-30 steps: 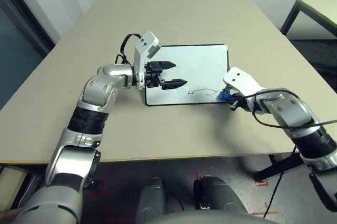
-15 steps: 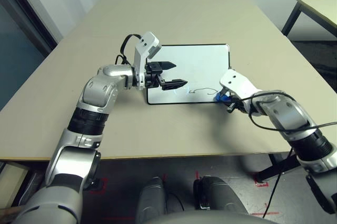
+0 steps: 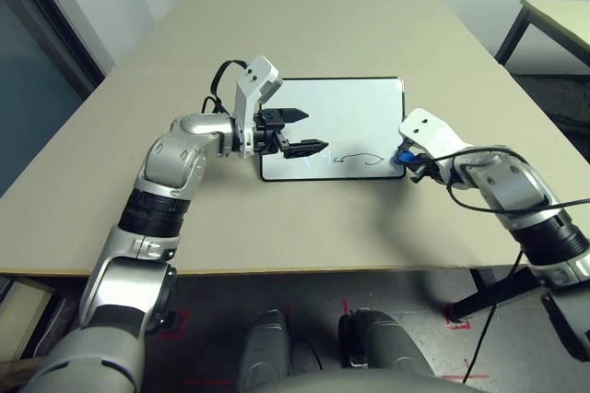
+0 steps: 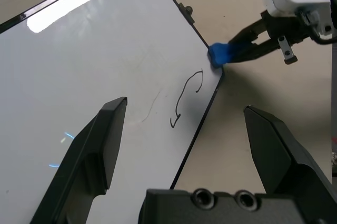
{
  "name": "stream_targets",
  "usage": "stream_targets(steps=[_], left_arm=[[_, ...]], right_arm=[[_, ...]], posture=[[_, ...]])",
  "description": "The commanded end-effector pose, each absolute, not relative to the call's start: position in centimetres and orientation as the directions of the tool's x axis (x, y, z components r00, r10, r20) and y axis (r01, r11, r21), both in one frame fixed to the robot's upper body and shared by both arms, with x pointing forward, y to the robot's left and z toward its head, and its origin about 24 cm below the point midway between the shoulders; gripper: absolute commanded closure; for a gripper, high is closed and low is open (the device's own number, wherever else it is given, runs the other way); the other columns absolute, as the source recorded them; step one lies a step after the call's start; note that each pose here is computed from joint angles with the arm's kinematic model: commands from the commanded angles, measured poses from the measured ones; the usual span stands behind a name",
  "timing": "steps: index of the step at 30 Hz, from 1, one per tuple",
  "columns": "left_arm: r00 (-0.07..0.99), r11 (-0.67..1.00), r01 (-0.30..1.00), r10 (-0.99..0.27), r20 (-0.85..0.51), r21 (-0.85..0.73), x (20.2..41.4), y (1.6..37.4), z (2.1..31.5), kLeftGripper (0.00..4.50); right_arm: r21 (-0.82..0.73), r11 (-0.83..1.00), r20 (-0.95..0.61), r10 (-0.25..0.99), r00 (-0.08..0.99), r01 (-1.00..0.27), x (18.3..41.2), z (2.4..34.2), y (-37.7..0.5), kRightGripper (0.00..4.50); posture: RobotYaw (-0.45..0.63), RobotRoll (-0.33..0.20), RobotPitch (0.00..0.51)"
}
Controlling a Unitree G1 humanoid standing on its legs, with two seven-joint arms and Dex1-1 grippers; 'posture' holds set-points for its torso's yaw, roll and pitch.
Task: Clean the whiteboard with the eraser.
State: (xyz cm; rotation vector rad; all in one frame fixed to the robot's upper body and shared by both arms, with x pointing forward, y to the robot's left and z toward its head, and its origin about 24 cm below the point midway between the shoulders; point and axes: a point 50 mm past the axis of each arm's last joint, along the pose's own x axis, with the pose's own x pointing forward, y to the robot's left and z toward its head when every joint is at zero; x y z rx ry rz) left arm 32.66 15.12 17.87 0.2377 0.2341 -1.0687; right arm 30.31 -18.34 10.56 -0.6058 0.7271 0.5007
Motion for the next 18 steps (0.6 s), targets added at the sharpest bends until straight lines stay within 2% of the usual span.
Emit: stream_targets(steps=[1, 4, 11, 18], left_arm=[[0.458, 0.457, 0.886, -0.834, -0.306, 0.08, 32.7, 15.2, 17.8, 0.0], [0.459, 0.457, 0.886, -0.834, -0.305, 0.081, 32.7, 15.1, 17.8, 0.0], [0.462, 0.46, 0.884, -0.834, -0.302, 0.082, 32.6, 15.2, 17.8, 0.0], [0.468, 0.466, 0.881, -0.831, -0.302, 0.084, 32.6, 15.3, 17.8, 0.0]], right_arm=[[-0.313, 0.719, -0.774, 0.184, 0.605, -0.62, 29.5, 9.4, -18.3, 3.9], [-0.314, 0.722, -0.762, 0.195, 0.618, -0.616, 29.7, 9.7, -18.0, 3.9], [-0.348, 0.745, -0.685, 0.212, 0.697, -0.569, 31.8, 11.4, -17.4, 3.9], [-0.337, 0.728, -0.668, 0.261, 0.696, -0.597, 31.6, 12.3, -16.1, 3.9]], posture=[[-0.09, 0.0, 0.059], [-0.09, 0.0, 0.057], [-0.09, 0.0, 0.057], [-0.09, 0.0, 0.057]])
